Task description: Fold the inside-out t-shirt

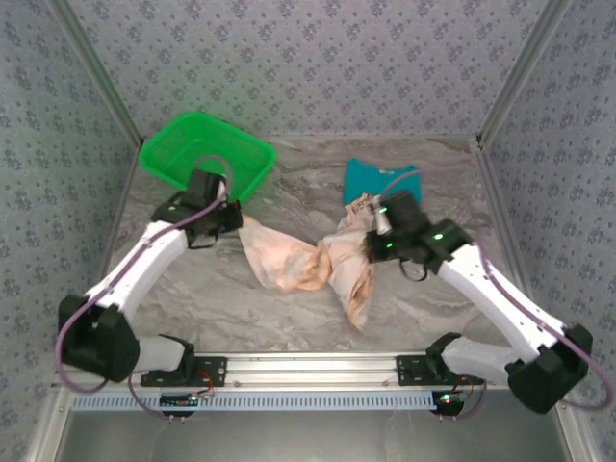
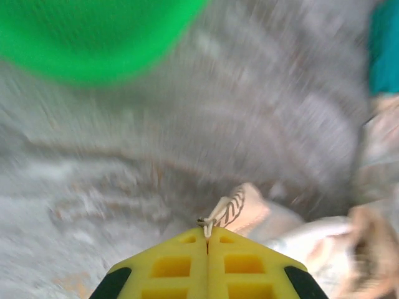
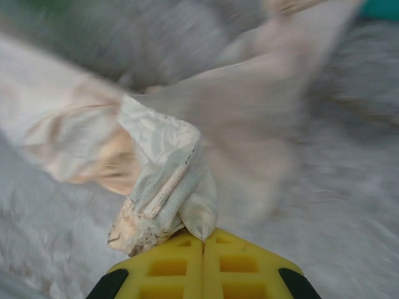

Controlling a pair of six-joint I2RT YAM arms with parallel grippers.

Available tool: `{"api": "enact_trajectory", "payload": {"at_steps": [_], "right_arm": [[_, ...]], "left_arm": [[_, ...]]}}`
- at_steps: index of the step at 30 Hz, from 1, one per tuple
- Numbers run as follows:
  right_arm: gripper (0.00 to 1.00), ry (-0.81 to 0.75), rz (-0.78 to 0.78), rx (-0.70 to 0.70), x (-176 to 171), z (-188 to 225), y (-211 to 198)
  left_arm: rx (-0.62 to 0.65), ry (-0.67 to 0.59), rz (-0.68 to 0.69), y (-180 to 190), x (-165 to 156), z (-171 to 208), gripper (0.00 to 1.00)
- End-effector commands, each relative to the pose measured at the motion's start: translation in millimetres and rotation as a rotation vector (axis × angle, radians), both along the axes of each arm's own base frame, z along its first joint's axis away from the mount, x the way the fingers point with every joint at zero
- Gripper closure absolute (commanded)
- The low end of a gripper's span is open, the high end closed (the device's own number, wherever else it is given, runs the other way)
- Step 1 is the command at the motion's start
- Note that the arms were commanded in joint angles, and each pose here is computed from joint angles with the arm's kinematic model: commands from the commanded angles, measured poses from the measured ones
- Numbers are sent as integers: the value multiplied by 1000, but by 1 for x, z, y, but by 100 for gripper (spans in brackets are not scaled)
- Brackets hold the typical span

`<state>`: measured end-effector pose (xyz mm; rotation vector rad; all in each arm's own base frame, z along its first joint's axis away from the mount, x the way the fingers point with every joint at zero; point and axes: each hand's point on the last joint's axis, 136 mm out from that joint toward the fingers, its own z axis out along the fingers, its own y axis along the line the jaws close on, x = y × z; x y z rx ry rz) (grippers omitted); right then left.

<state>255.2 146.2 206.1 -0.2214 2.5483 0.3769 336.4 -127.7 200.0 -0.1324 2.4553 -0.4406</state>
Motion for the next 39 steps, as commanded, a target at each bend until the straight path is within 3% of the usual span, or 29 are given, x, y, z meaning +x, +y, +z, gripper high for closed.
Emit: {"api": "enact_trajectory", "payload": {"at_steps": [1, 3, 6, 8, 10, 12, 13, 14, 18, 21, 23, 26, 29, 34, 39], "right_arm": [[100, 174, -248, -60, -3, -21, -78], [100, 269, -473, -11, 6, -39, -119], [100, 344, -575, 89, 21, -68, -137], [99, 378, -618, 73, 26, -84, -149], [90, 427, -630, 31, 26, -98, -156], [72, 475, -632, 11, 24, -111, -157], [67, 494, -629, 1, 23, -116, -156], [65, 500, -619, -21, 21, -119, -154], [59, 419, -458, -176, 26, -104, -131], [54, 341, -280, -244, 35, -86, -86], [52, 291, -216, -261, 44, -73, -61], [50, 268, -126, -129, 52, -69, -11], [50, 282, -81, -3, 59, -77, 21], [49, 319, -188, -98, 65, -98, -16], [49, 396, -341, -39, 58, -124, -70]], "left_arm": [[83, -47, -54, 14, -7, 24, 100], [83, -9, -106, 11, -13, 16, 100], [102, 60, -119, 14, -16, 1, 100], [111, 88, -127, 16, -18, -5, 100], [125, 126, -111, 22, -21, -14, 100], [124, 206, -76, 29, -26, -31, 87], [112, 257, -65, 31, -29, -42, 73], [91, 305, -64, 29, -33, -52, 67], [14, 398, -85, 16, -41, -76, 57], [-8, 395, -95, 9, -43, -75, 47], [-30, 342, -182, -13, -43, -64, 44], [-51, 238, -377, -73, -48, -52, 37], [-115, 199, -477, -128, -45, -56, 30], [-54, 205, -405, -147, 2, -86, 27], [-40, 215, -434, -169, 34, -107, 25]]}}
